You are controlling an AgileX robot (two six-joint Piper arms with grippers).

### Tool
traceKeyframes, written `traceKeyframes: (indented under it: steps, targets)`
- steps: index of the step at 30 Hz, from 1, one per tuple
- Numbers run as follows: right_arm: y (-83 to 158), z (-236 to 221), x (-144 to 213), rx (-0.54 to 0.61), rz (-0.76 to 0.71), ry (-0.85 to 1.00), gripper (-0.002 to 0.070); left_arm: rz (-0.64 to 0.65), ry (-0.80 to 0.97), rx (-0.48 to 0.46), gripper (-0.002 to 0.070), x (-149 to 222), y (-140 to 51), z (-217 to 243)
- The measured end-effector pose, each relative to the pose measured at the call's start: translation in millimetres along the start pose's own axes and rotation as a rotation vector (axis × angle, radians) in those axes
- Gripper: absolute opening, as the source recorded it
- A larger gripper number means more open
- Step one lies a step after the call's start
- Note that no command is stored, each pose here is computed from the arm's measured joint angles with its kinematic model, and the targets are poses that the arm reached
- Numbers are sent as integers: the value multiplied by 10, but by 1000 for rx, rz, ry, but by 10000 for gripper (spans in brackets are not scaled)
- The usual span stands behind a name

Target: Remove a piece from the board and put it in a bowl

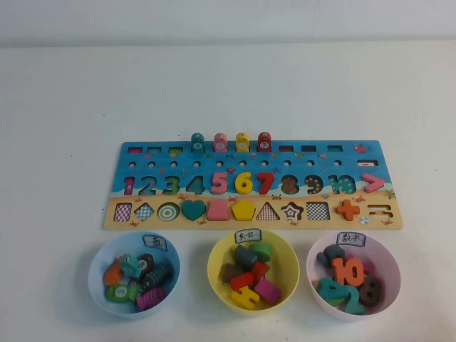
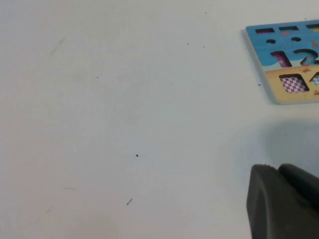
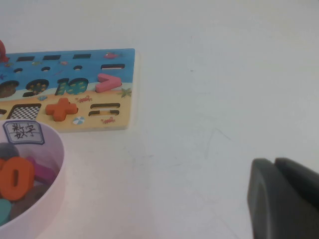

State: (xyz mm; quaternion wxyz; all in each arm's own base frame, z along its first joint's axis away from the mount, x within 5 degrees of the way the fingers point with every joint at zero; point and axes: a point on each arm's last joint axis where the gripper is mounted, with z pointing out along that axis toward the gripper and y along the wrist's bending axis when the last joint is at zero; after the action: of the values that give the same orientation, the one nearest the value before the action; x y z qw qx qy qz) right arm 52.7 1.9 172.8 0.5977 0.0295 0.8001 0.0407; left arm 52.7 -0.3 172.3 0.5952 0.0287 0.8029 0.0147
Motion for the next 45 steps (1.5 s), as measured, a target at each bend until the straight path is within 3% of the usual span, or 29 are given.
traceKeyframes:
  steps: [25,29,34,36,45]
  targets:
    - [0,0,0,0,0,0,-17,-8,-5,3,-5,-4,-3,0]
    - [0,0,0,0,0,0,-17,-134,-44,44,-4,-42,-38,-2]
    - [0,0,0,0,0,0,-17,-549,-179,133,-5,-186,-71,-22]
    - [0,0,0,0,0,0,-17,-654,-224,146,-5,-229,-59,-31]
    - [0,0,0,0,0,0,-17,-706,-376,111,-5,-337,23,-64]
